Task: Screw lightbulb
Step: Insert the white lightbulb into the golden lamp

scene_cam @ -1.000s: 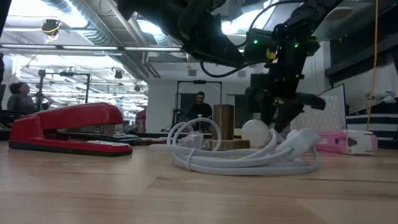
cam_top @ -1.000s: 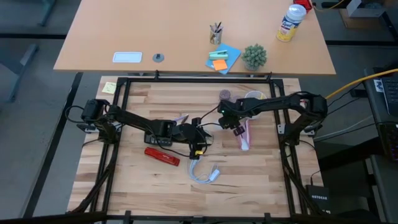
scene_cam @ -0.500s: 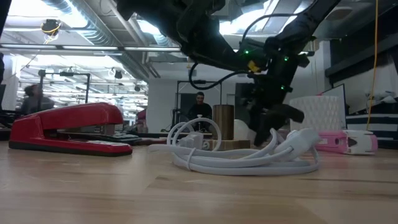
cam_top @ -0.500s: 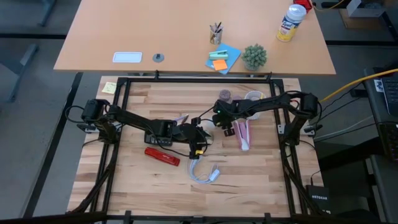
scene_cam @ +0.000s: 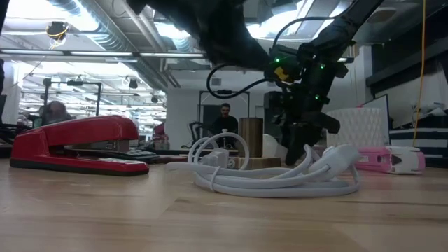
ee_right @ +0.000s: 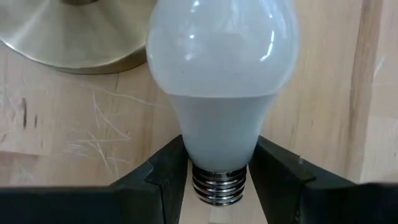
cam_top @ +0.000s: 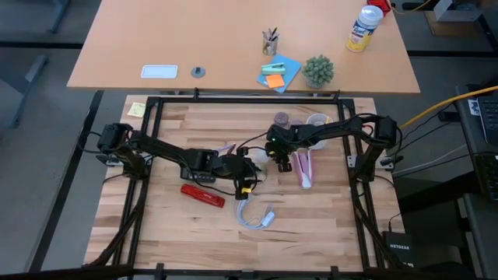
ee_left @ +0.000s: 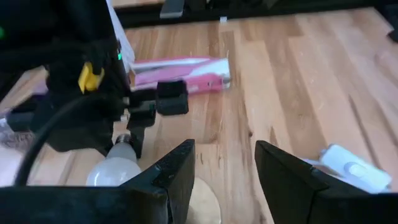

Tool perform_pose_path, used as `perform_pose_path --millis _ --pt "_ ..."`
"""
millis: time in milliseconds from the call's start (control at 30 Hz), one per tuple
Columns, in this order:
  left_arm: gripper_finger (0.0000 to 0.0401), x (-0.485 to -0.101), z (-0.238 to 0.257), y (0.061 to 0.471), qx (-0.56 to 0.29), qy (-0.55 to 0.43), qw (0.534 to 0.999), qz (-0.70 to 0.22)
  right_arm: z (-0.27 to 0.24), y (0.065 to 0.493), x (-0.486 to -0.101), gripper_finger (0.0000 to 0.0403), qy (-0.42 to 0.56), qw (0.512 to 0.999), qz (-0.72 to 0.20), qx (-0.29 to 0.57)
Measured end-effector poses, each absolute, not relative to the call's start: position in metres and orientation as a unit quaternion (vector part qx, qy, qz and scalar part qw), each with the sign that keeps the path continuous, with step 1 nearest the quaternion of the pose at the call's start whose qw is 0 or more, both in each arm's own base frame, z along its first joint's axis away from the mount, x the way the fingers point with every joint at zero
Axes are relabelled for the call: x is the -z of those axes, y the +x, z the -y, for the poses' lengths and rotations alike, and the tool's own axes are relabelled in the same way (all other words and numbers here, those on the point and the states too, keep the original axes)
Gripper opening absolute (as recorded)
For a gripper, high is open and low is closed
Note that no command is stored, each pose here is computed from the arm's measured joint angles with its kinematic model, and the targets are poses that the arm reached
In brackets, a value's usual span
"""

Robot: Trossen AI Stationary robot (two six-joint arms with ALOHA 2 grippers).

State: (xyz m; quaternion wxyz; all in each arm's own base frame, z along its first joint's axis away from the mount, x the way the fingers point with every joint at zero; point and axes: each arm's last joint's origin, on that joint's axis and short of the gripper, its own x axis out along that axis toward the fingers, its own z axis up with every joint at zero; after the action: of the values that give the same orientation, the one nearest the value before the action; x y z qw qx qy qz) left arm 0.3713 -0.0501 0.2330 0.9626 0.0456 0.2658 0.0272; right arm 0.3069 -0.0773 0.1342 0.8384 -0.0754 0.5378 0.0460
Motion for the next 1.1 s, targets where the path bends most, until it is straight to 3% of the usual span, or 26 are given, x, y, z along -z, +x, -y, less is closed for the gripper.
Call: perform_pose_path --millis 333,633,1100 --pt "0.0159 -0.268 0.058 0.348 -0.012 0.045 0.968 -0.247 0.078 0.311 -0.144 0.0165 -0.067 0.84 -0.536 -0.04" --pt "0.0159 -0.279 0.058 0.333 -0.018 0.026 0.964 -0.264 0.084 0.33 -0.185 0.0165 -0.07 0.839 -0.538 -0.035" --pt "0.0159 -0.266 0.053 0.307 -0.083 -0.042 0.916 -0.391 0.09 0.342 -0.246 0.0165 -0.074 0.825 -0.56 0.014"
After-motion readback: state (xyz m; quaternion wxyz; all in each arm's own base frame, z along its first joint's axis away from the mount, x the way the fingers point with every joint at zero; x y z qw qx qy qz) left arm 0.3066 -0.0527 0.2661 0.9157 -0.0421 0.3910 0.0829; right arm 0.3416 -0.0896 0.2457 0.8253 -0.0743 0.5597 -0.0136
